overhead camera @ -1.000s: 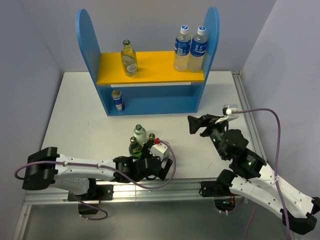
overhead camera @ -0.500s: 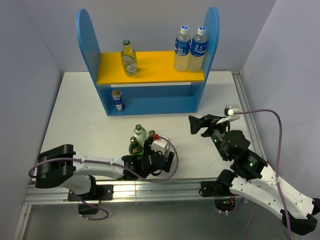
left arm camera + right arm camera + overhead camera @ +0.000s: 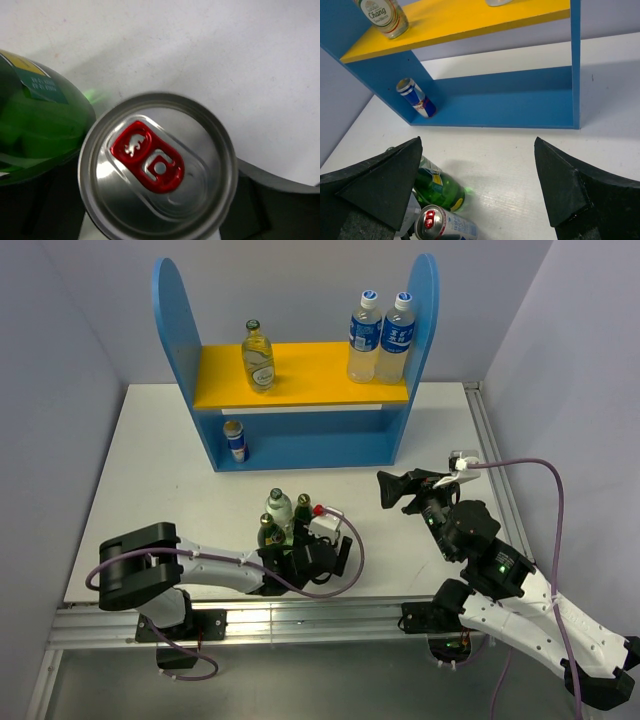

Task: Place and organize the beverage onto the shelf

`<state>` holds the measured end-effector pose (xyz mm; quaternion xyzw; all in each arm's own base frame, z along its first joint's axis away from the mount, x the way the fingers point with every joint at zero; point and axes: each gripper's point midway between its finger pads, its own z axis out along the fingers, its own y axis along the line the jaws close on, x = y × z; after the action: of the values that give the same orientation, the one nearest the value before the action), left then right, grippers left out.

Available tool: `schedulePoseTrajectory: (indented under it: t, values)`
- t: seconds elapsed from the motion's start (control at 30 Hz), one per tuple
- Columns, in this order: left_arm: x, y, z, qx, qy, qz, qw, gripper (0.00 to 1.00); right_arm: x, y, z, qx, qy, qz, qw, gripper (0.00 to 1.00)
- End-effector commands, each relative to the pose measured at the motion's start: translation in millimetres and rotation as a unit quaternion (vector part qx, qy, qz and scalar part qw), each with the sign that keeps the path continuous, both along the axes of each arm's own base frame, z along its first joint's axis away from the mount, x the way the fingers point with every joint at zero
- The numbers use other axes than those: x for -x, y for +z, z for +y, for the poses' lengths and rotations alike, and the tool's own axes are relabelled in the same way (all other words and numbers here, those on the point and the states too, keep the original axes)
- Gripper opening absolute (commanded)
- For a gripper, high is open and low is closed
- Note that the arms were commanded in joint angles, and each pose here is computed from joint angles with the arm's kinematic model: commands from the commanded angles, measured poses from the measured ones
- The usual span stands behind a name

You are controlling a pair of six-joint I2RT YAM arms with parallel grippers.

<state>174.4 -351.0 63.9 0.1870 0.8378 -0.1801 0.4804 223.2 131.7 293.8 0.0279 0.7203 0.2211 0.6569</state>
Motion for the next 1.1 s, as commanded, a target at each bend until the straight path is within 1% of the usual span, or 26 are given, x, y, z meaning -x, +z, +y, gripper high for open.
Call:
schedulePoseTrajectory:
  t: [0.0, 0.07, 0.1, 0.13, 0.23, 0.27, 0.3, 0.33, 0.37, 0.4, 0.43, 0.47, 0.5, 0.57, 0.6, 0.63, 0.67, 0.7, 0.73, 0.77, 0.83, 0.87, 0.93, 0.97, 1.03, 1.07]
  values:
    - [-19, 25, -9, 0.032, 0.027, -0.037, 0.998, 0.86, -2, 7, 2, -0.014, -0.002, -0.01, 1.0, 1.0]
    - [-22, 26, -10, 0.031, 0.03, -0.041, 0.998, 0.75, -2, 6, 2, -0.013, -0.002, -0.01, 1.0, 1.0]
    - [-23, 27, -10, 0.032, 0.034, -0.042, 0.998, 0.66, -2, 7, 3, -0.014, -0.001, -0.01, 1.0, 1.0]
    - [-23, 27, -10, 0.033, 0.035, -0.043, 0.998, 0.64, -2, 6, 3, -0.013, -0.001, -0.01, 1.0, 1.0]
    - [-23, 30, -12, 0.032, 0.034, -0.044, 0.998, 0.49, -1, 6, 3, -0.014, 0.001, -0.011, 1.0, 1.0]
    - [-23, 34, -13, 0.035, 0.033, -0.044, 0.998, 0.38, -2, 5, 3, -0.014, 0.0, -0.011, 1.0, 1.0]
    - [-23, 37, -13, 0.034, 0.033, -0.044, 0.998, 0.3, -1, 6, 3, -0.014, 0.0, -0.011, 1.0, 1.0]
    - [-23, 41, -14, 0.036, 0.032, -0.045, 0.998, 0.19, -1, 6, 3, -0.014, 0.0, -0.011, 1.0, 1.0]
    - [-20, 51, -16, 0.038, 0.028, -0.044, 0.998, 0.0, -1, 6, 3, -0.015, 0.0, -0.011, 1.0, 1.0]
    - [-20, 57, -17, 0.04, 0.028, -0.044, 0.998, 0.0, -1, 6, 2, -0.014, -0.001, -0.011, 1.0, 1.0]
    - [-21, 74, -23, 0.053, 0.03, -0.047, 0.997, 0.0, -1, 7, 2, -0.015, -0.001, -0.012, 1.0, 1.0]
    - [-17, 81, -21, 0.041, 0.02, -0.045, 0.998, 0.0, -1, 7, 1, -0.016, -0.003, -0.013, 1.0, 1.0]
    - [-15, 91, -24, 0.044, 0.012, -0.044, 0.998, 0.0, -1, 7, 1, -0.017, -0.002, -0.014, 1.0, 1.0]
    - [-9, 126, -39, 0.064, -0.024, -0.044, 0.997, 0.0, -2, 6, 1, -0.017, -0.004, -0.015, 1.0, 1.0]
    - [-6, 130, -37, 0.05, -0.035, -0.04, 0.997, 0.0, -2, 6, 1, -0.017, -0.004, -0.016, 1.0, 1.0]
    - [-6, 154, -44, 0.068, -0.038, -0.045, 0.996, 0.0, -3, 6, 2, -0.017, -0.004, -0.016, 1.0, 1.0]
    - [-7, 160, -39, 0.054, -0.039, -0.049, 0.997, 0.0, -4, 5, 2, -0.015, -0.005, -0.015, 1.0, 1.0]
    - [-8, 171, -38, 0.056, -0.036, -0.054, 0.996, 0.0, -4, 6, 3, -0.015, -0.004, -0.015, 1.0, 1.0]
    - [-11, 190, -38, 0.066, -0.029, -0.063, 0.995, 0.0, -4, 6, 3, -0.014, -0.004, -0.015, 1.0, 1.0]
    - [-20, 203, -28, 0.061, -0.001, -0.085, 0.995, 0.0, -4, 6, 3, -0.015, -0.004, -0.015, 1.0, 1.0]
    - [-29, 220, -15, 0.053, 0.03, -0.107, 0.992, 0.0, -4, 6, 4, -0.014, -0.001, -0.017, 1.0, 1.0]
    - [-41, 230, 0, 0.044, 0.061, -0.128, 0.989, 0.0, -4, 6, 4, -0.015, -0.001, -0.017, 1.0, 1.0]
    - [-55, 235, 14, 0.041, 0.088, -0.141, 0.985, 0.0, -3, 6, 5, -0.015, 0.003, -0.018, 1.0, 1.0]
    - [-72, 240, 31, 0.042, 0.113, -0.145, 0.982, 0.0, -4, 6, 6, -0.014, 0.003, -0.017, 1.0, 1.0]
    - [-88, 242, 41, 0.066, 0.117, -0.146, 0.98, 0.0, -3, 7, 7, -0.014, 0.006, -0.017, 1.0, 1.0]
    - [-106, 253, 63, 0.075, 0.14, -0.159, 0.974, 0.0, -3, 6, 7, -0.014, 0.006, -0.017, 1.0, 1.0]
